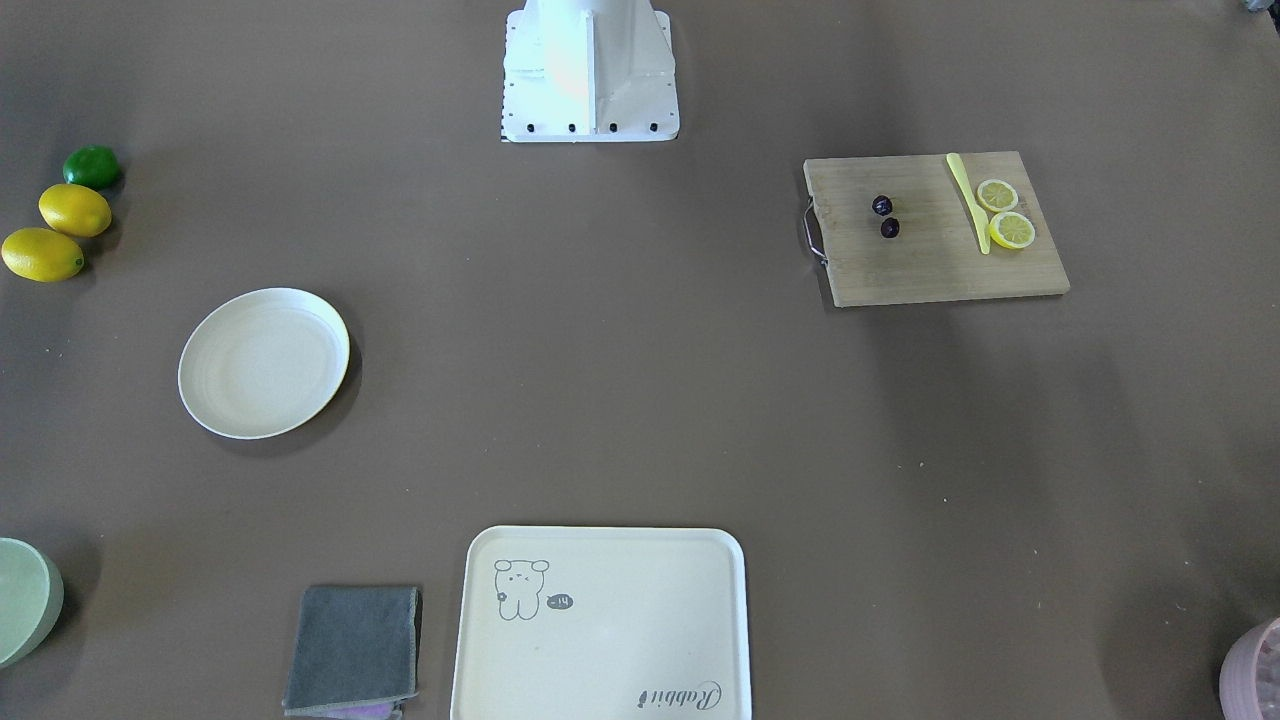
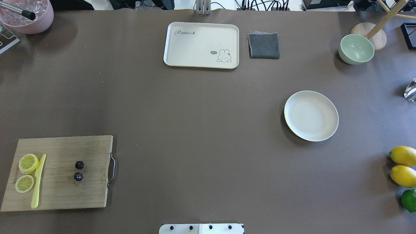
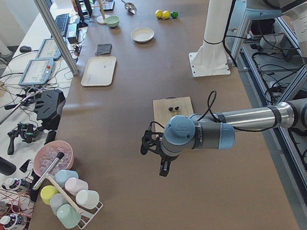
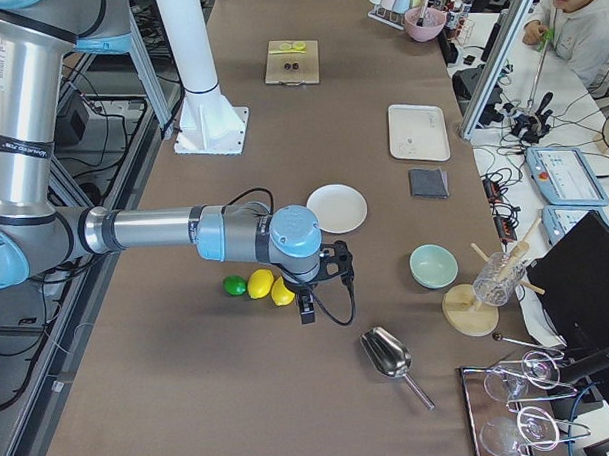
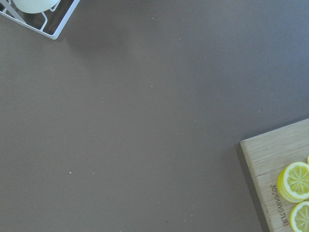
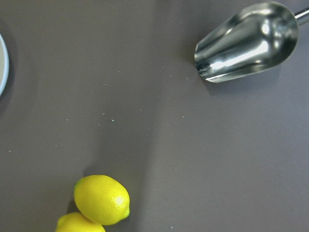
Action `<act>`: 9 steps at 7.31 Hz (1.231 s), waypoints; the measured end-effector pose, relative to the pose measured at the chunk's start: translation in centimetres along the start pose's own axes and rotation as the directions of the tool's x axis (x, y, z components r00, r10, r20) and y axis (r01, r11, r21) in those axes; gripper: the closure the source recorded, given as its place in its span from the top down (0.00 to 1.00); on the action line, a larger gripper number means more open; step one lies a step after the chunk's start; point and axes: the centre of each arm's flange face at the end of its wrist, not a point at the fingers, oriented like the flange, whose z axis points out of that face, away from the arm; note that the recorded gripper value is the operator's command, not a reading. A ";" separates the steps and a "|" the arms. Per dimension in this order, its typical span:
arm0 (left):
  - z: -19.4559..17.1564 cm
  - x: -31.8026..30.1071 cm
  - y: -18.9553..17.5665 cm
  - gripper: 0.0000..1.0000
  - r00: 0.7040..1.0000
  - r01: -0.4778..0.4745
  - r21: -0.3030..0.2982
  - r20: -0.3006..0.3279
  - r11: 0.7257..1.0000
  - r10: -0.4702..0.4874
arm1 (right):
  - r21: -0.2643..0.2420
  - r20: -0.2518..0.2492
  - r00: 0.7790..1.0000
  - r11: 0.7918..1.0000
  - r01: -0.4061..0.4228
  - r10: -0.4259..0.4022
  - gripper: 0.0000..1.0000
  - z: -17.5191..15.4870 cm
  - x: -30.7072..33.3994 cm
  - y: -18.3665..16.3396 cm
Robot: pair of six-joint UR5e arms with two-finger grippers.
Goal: Place red cherry on plate
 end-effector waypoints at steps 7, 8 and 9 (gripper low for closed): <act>7.4 14.1 -3.7 0.98 0.982 0.151 -0.021 -0.109 0.988 -0.152 | -0.042 0.091 0.995 0.998 -0.041 0.045 0.93 10.8 -17.4 -10.5; 9.4 16.5 -3.5 0.98 0.975 0.186 -0.036 -0.118 0.982 -0.189 | -0.034 0.056 0.997 0.998 -0.058 0.060 0.93 12.8 -19.0 -11.9; 10.9 18.1 -3.2 0.98 0.970 0.211 -0.051 -0.114 0.976 -0.215 | -0.031 0.040 0.995 0.996 -0.086 0.087 0.90 15.2 -19.9 -13.6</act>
